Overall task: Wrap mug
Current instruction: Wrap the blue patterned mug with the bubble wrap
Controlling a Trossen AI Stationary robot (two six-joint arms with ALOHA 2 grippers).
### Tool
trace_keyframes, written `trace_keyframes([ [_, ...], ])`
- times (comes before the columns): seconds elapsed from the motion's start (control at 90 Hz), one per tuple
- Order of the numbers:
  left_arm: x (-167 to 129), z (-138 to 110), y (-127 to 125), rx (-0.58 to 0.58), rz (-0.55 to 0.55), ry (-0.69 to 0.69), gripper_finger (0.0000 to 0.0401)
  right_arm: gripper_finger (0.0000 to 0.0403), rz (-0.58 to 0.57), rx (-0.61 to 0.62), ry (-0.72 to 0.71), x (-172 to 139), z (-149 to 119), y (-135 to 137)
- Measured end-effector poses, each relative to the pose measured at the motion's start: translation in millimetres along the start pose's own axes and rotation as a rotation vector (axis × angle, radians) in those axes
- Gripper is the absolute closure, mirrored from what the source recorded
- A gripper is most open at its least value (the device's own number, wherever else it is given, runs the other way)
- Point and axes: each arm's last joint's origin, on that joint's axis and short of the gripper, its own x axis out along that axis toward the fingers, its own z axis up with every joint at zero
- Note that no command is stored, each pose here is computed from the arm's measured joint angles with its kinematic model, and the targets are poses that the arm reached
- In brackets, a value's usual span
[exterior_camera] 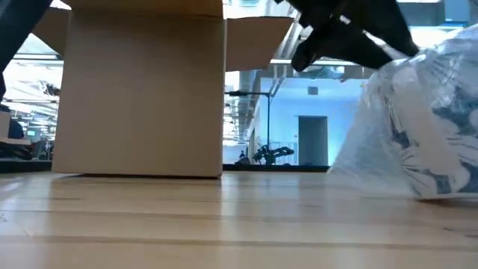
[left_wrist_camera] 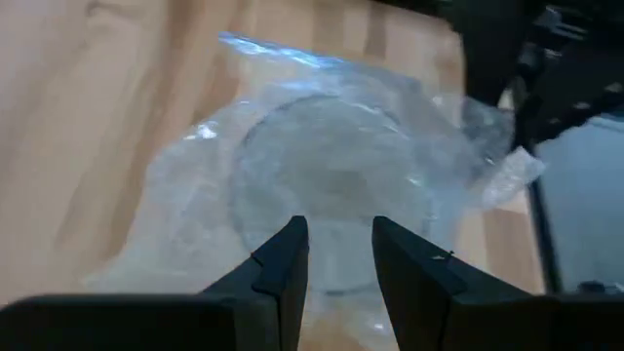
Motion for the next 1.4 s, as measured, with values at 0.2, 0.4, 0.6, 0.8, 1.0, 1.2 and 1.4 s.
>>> trace_keyframes([
  [0.2,-5,2,-11,0.041,-0.042,-0.028,0.0305,0.0402,-0.001,0.013,0.000,-1,-2,0],
  [0.4,-22,24,-22,0.039,-0.173,-0.151,0.0330,0.0402,0.008,0.018,-0.002,11,-9,4],
  [0.6,13,12,-19,0.015,-0.207,-0.150,0.0374,0.0402,0.059,0.024,0.008,28,-25,14],
  [0.8,45,-4,-18,-0.044,-0.281,-0.086,0.0399,0.0402,0.069,0.010,0.017,26,-31,21],
  [1.0,49,-10,-12,-0.101,-0.192,-0.040,0.0401,0.0402,0.083,0.022,0.023,24,-35,23],
  [1.2,50,-12,-10,-0.127,-0.159,-0.029,0.0401,0.0402,0.115,0.048,0.028,20,-40,25],
  [1.4,50,-12,-8,-0.130,-0.149,-0.022,0.0401,0.0393,0.125,0.101,0.021,15,-44,29],
])
